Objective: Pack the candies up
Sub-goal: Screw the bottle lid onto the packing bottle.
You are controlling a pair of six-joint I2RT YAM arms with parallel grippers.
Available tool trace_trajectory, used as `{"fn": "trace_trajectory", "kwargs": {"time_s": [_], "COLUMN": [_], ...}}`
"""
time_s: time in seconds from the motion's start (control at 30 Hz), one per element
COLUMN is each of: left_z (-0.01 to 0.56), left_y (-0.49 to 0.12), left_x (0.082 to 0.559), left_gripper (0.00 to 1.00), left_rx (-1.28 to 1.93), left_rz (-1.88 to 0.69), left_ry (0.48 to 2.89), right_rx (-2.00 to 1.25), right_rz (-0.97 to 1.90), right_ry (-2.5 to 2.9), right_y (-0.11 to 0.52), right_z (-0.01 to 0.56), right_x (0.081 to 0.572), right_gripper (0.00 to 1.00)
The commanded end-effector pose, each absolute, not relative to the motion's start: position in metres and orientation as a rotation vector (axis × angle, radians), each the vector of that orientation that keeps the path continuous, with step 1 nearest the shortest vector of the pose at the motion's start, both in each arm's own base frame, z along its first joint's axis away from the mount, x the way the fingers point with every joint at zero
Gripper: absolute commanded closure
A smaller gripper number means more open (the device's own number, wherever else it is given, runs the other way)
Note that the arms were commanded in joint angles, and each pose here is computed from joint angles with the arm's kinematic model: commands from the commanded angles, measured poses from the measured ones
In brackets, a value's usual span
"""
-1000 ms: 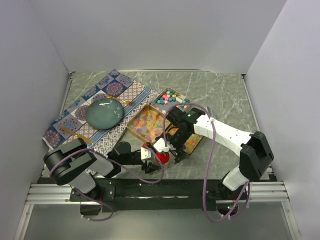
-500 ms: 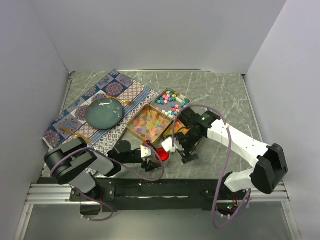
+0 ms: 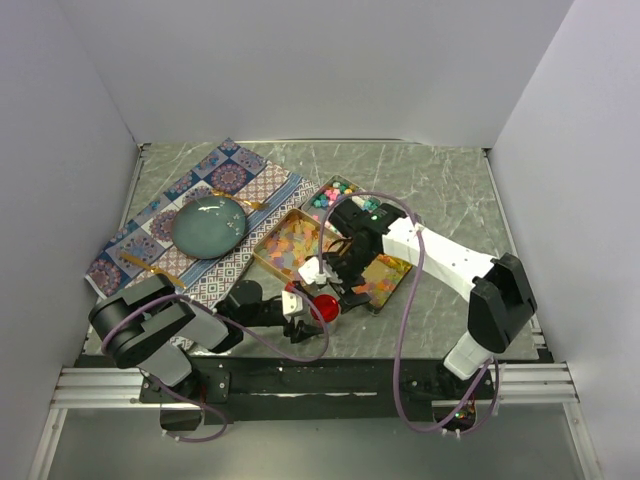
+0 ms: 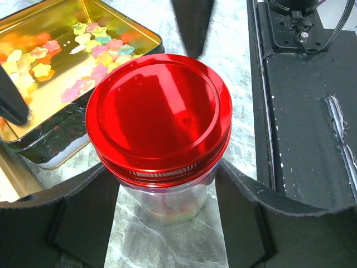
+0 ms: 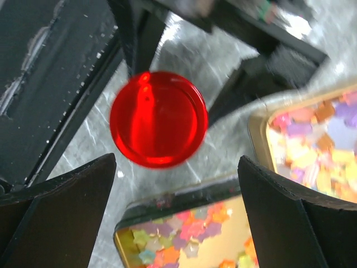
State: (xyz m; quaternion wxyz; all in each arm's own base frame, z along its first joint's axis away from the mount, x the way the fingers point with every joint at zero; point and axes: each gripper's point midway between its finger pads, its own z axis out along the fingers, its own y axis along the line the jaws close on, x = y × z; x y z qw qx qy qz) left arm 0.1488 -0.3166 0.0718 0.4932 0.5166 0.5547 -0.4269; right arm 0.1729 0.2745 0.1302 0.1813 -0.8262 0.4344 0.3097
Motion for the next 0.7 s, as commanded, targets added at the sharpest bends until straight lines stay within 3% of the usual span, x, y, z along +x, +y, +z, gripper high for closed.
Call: {"fn": "trace_trajectory", "kwargs": {"time_s": [0.0,0.13,0.2,0.27,0.37,0.67], "left_z": [0.062,0.061,0.061,0.057,0.060,0.059], "left_y": [-0.315,-0.315,-0.316,-0.318,-0.317,-0.317], "left_x": [0.155,0.155,0.156,0.155,0.156,0.156], "left_gripper": [0.50,0.54,0.65,0.83,0.99,0.99], "left_rx": [1.241,1.248,1.253,1.280,1.267,1.267], "left_rz": [-1.014,-1.013,-1.006,-1.015,-1.006,-1.005], "left_ry": [1.408,1.410,1.405,1.422,1.409,1.415], "right_rx": [-2.382,-2.402,-2.410,-2.407,-2.414,-2.431], "right_rz": [0.950,0.988,0.991,0.981,0.947,0.842], "right_ry": [1.118,1.117,1.139,1.153,1.192,1.351], "right_y": [0.283,0.281,0.278,0.273,0.264,0.218], "right_z": [0.138,0.138,0.134,0.131,0.128,0.111], "right_x": [0.156,0.143,0.138,0.135,0.132,0.118], "right_gripper": [0.03,0.03,0.03,0.03,0.03,0.04]}}
